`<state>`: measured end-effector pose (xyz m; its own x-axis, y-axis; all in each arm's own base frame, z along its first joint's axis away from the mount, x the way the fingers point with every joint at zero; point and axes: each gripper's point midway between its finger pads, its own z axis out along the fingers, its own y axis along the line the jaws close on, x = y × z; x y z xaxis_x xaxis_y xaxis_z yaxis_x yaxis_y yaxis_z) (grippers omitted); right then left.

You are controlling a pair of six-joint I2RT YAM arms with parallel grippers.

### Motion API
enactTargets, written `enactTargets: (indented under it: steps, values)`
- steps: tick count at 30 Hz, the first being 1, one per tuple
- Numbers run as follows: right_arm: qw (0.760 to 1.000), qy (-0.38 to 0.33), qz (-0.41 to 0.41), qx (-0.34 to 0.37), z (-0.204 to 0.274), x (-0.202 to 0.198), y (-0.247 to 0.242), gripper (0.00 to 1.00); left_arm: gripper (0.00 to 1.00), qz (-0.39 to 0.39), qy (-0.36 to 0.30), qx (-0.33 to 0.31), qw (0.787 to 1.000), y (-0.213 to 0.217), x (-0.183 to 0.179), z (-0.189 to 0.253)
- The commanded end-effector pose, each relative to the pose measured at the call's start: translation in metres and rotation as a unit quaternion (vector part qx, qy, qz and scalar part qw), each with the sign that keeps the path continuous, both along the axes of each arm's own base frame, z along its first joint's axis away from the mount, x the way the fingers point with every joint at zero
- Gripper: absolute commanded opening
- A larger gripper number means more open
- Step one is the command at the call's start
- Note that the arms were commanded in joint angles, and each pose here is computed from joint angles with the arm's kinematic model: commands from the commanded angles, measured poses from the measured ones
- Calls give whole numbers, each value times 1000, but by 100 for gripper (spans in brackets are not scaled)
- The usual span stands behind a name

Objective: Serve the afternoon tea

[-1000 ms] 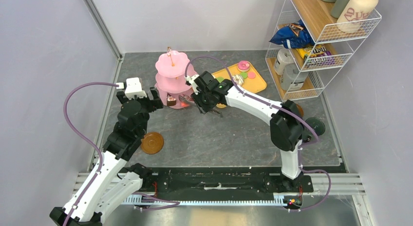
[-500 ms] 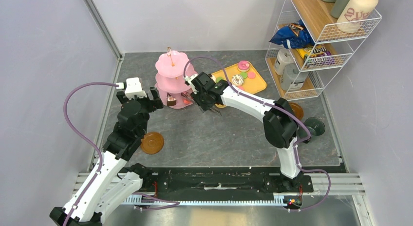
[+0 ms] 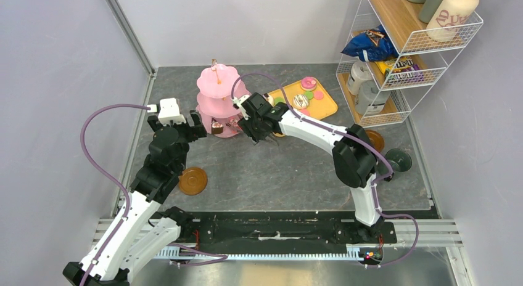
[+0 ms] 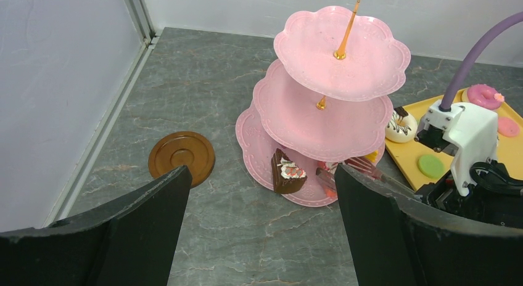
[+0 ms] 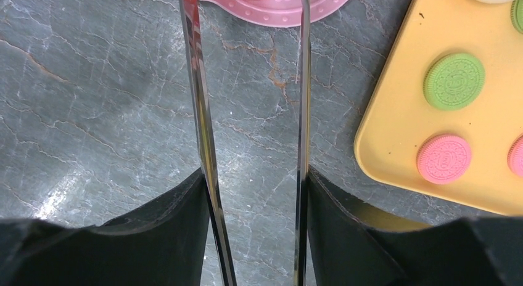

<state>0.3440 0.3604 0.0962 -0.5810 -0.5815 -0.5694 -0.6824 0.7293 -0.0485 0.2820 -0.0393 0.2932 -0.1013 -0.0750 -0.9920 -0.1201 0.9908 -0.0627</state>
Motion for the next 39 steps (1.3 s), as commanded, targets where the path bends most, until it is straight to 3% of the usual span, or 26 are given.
enactTargets:
  steps: [1,11,21,24,30,39]
  values:
    - [999,-35,-2,35,43,0,2,62,94,3,-27,-25,999,0,1,14]
    - [999,-38,2,13,65,-16,-24,64,94,4,-27,-25,999,0,0,14]
    - [998,-38,-22,-35,70,-27,-81,63,94,3,-27,-26,999,0,0,14]
    - [998,-29,-51,-27,71,-19,-102,62,94,3,-28,-26,999,0,0,14]
    - [987,13,-144,63,74,2,-120,60,94,3,-27,-26,999,0,0,14]
    - [942,0,-320,100,66,45,-177,61,94,3,-28,-26,999,0,0,14]
